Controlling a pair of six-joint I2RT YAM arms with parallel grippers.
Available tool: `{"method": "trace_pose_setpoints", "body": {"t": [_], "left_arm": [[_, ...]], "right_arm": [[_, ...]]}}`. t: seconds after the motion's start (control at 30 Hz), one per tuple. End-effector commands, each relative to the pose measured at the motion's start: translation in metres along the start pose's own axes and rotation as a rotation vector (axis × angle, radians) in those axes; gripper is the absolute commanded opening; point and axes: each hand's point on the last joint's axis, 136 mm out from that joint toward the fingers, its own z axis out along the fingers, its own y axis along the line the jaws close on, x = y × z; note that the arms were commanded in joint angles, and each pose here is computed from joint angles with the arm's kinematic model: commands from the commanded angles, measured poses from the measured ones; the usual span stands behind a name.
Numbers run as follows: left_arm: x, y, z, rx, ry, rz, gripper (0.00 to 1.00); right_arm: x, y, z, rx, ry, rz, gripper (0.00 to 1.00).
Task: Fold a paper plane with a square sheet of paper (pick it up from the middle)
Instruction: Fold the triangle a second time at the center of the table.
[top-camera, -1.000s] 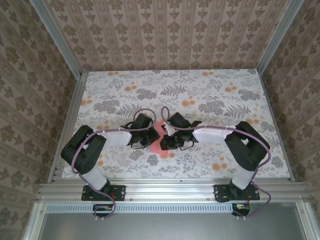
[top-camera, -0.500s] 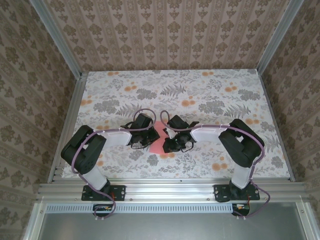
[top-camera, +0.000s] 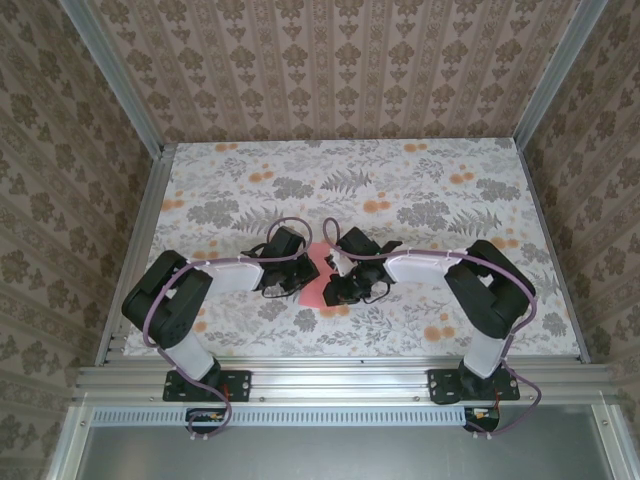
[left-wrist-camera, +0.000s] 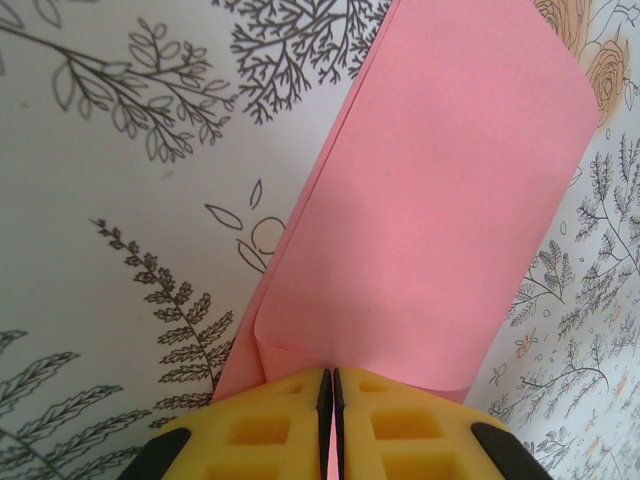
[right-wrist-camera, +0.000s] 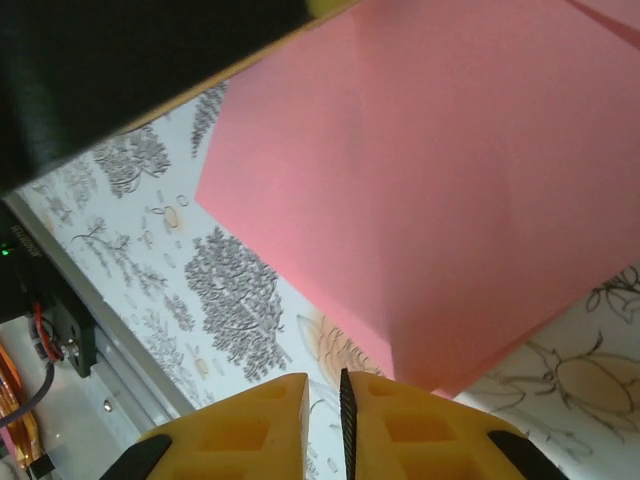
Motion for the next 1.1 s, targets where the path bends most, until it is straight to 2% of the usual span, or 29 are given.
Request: {"method": "trace_pose_setpoints", "body": {"t": [0.0,0.13,0.27,0.37,0.57,0.7,0.8,0.93,1.07], "left_arm": [[0.01,0.033,0.004,-0.119,0.031,-0.007,0.13],[0.009,0.033,0.003,-0.118,0.03,-0.003,0.13],[0.008,0.032,0.003,-0.117,0.027,-0.002,0.13],[0.007,0.031,0.002,-0.116,0.027,0.002,0.13],[0.007,0.03,0.002,-0.112,0.028,0.004,0.14],[0.007,0.024,0.0,-0.091,0.028,0.015,0.15],[0.003,0.009,-0.007,-0.053,0.02,0.041,0.16],[-0.002,-0.009,-0.019,-0.027,0.004,0.075,0.18],[-0.005,-0.015,-0.023,-0.019,-0.004,0.088,0.18]], "right_arm": [[0.006,-0.026,0.013,0.075,0.038,0.062,0.19],[0.021,-0.049,0.017,0.099,0.068,0.12,0.18],[0.028,-0.04,0.011,0.039,0.075,0.137,0.18],[0.02,-0.025,0.0,-0.017,0.037,0.136,0.18],[0.013,-0.037,-0.019,0.006,-0.024,0.201,0.18],[-0.004,-0.038,-0.036,0.0,-0.117,0.208,0.22],[-0.016,-0.033,-0.043,-0.004,-0.156,0.187,0.3],[-0.031,-0.033,-0.044,0.008,-0.196,0.181,0.4],[-0.045,-0.03,-0.035,-0.024,-0.201,0.206,0.43]]}}
